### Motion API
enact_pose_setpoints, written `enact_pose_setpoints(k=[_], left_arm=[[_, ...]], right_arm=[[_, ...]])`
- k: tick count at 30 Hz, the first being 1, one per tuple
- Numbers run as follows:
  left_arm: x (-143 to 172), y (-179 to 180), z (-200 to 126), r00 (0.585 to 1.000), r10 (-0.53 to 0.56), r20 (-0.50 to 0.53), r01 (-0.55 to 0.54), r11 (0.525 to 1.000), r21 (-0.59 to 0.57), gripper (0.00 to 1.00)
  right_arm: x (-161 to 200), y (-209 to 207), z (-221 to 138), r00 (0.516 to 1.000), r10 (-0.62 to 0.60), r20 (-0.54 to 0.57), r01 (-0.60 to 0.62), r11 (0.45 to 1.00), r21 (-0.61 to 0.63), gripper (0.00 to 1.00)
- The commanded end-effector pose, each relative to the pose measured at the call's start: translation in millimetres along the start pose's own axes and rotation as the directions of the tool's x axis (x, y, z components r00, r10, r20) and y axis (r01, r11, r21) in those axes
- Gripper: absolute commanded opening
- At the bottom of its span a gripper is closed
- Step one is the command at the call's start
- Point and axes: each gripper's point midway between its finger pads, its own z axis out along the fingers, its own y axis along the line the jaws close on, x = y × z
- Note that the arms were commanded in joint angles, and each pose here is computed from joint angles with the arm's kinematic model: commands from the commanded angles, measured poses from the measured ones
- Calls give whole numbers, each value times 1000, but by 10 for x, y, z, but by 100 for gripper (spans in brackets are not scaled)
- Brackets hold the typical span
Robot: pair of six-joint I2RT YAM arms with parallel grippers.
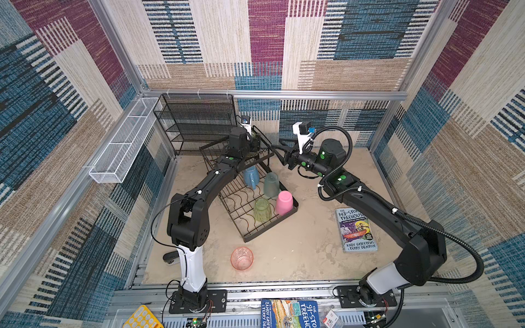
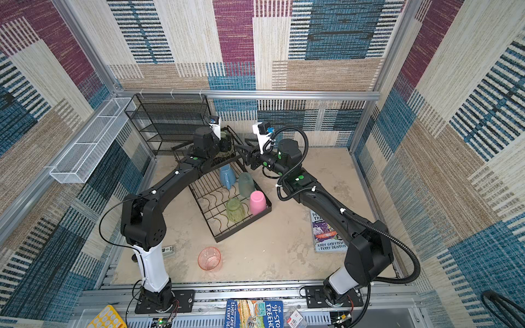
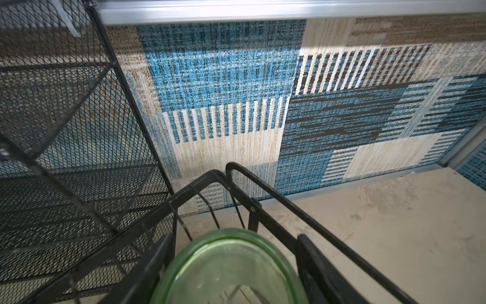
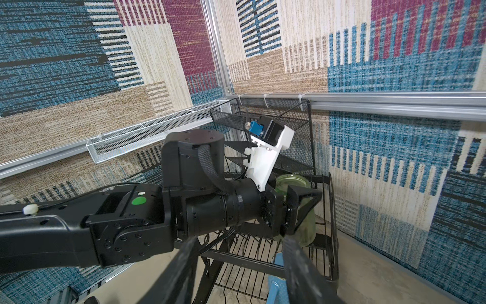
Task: Load cups into a dish rack
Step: Place the cup upside down at the dish rack.
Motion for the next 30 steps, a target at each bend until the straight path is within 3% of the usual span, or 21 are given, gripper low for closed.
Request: enact_pose_setpoints(k=[1, 12, 19, 30], left_arm=[[-23, 78, -5, 1000, 23, 19, -22, 999, -41, 68], [-189, 98, -170, 997, 22, 73, -19, 999, -42, 99], [-398, 51, -328, 994, 17, 111, -17, 1000, -2, 100], [-573, 65, -728, 992, -46, 118, 43, 999, 31, 99]], right_arm=[[-105, 11, -14, 999, -31, 45, 31, 1000, -2, 54], [-77, -8, -22, 999, -25, 46, 25, 1000, 0, 58], [-94, -27, -26, 999, -22, 48, 21, 1000, 14, 65], [40, -149, 20, 1000, 5, -2, -5, 998, 67, 65]])
